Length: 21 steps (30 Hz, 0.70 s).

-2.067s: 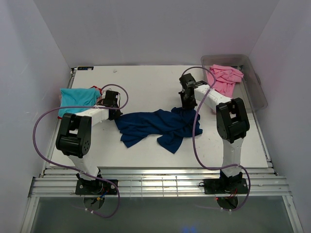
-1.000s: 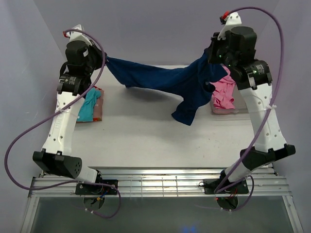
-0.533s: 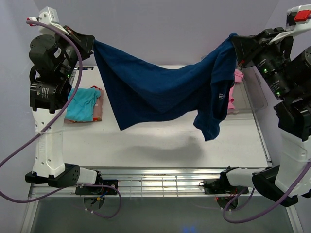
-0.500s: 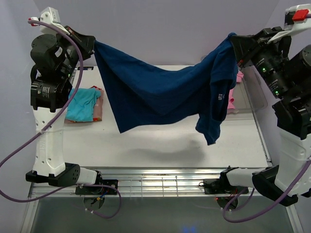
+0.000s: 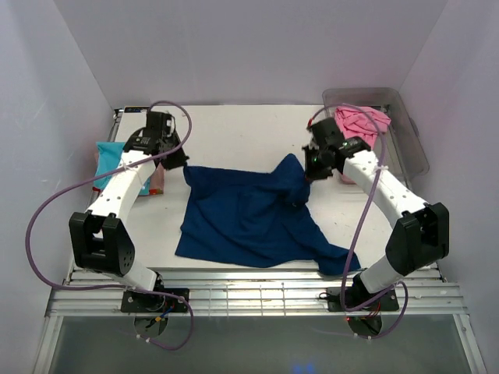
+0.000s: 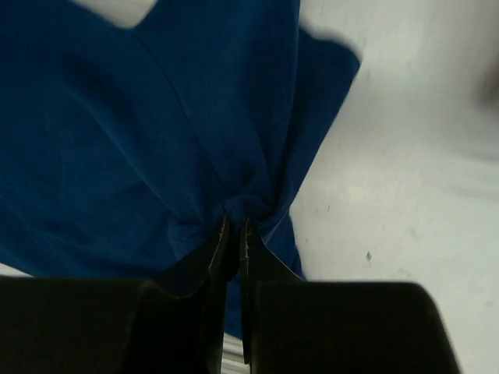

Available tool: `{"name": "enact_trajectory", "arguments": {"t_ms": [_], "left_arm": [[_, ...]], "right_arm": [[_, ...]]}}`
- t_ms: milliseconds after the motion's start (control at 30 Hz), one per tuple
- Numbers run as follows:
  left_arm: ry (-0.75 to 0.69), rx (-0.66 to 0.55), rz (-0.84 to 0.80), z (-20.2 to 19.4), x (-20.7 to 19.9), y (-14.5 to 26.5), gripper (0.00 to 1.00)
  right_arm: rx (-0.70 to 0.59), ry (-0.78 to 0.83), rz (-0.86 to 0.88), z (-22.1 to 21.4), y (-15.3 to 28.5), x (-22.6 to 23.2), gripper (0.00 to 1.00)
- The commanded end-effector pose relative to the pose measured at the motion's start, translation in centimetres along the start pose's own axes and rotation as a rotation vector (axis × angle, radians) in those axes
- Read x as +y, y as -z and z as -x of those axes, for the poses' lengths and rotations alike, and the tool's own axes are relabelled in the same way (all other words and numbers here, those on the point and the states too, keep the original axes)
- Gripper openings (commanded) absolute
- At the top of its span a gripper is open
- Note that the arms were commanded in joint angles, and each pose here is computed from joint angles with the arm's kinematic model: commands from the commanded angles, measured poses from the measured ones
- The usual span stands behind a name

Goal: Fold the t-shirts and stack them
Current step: Flatten the tshirt out

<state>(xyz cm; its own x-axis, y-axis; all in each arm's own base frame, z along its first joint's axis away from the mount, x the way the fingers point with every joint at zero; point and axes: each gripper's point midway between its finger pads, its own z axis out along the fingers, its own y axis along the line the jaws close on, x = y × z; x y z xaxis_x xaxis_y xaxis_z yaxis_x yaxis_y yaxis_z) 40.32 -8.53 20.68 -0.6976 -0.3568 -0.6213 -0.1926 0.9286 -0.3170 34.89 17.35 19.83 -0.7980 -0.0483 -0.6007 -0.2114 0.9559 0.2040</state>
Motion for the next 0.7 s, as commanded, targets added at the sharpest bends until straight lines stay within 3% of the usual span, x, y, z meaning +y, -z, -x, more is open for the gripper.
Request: {"name": "enact_trajectory", "arguments": {"t_ms": [0,300,333,367,400,433,467,533,667], "left_arm": [[0.010,-0.052,-0.008,-1.8,1.3,3.7,0.00],[0.027,-0.001,-0.006,-5.5,2.8,5.2,0.00],[0.026,-0.001,-0.008,-5.4,2.7,5.3,0.00],[0.026,-0.004,-0.013,-5.3,2.5,5.3,0.00],[0.026,-0.004,-0.013,-5.2,2.5,5.3,0.00],[0.025,-0.005,-0.015,-5.1,2.4,5.3,0.00],[0.023,-0.002,-0.012,-5.0,2.4,5.2,0.00],[0.017,0.000,-0.014,-4.9,2.3,5.0,0.00],[0.014,-0.016,-0.023,-4.2,2.0,5.3,0.00]], "right_arm": [[0.092,-0.026,0.000,-6.6,3.2,0.5,0.08],[0.497,-0.020,-0.025,-20.7,5.9,1.1,0.08],[0.539,-0.018,-0.057,-22.1,5.7,0.4,0.12],[0.549,-0.007,-0.081,-22.5,5.4,0.0,0.26],[0.529,0.007,-0.109,-22.3,5.0,-0.6,0.32],[0.501,0.011,-0.123,-21.6,4.7,-0.7,0.42],[0.446,0.024,-0.160,-20.4,3.7,-1.2,0.63],[0.415,0.035,-0.201,-18.9,2.6,-1.4,0.79],[0.359,0.012,-0.315,-17.0,0.3,-2.6,0.79]]}}
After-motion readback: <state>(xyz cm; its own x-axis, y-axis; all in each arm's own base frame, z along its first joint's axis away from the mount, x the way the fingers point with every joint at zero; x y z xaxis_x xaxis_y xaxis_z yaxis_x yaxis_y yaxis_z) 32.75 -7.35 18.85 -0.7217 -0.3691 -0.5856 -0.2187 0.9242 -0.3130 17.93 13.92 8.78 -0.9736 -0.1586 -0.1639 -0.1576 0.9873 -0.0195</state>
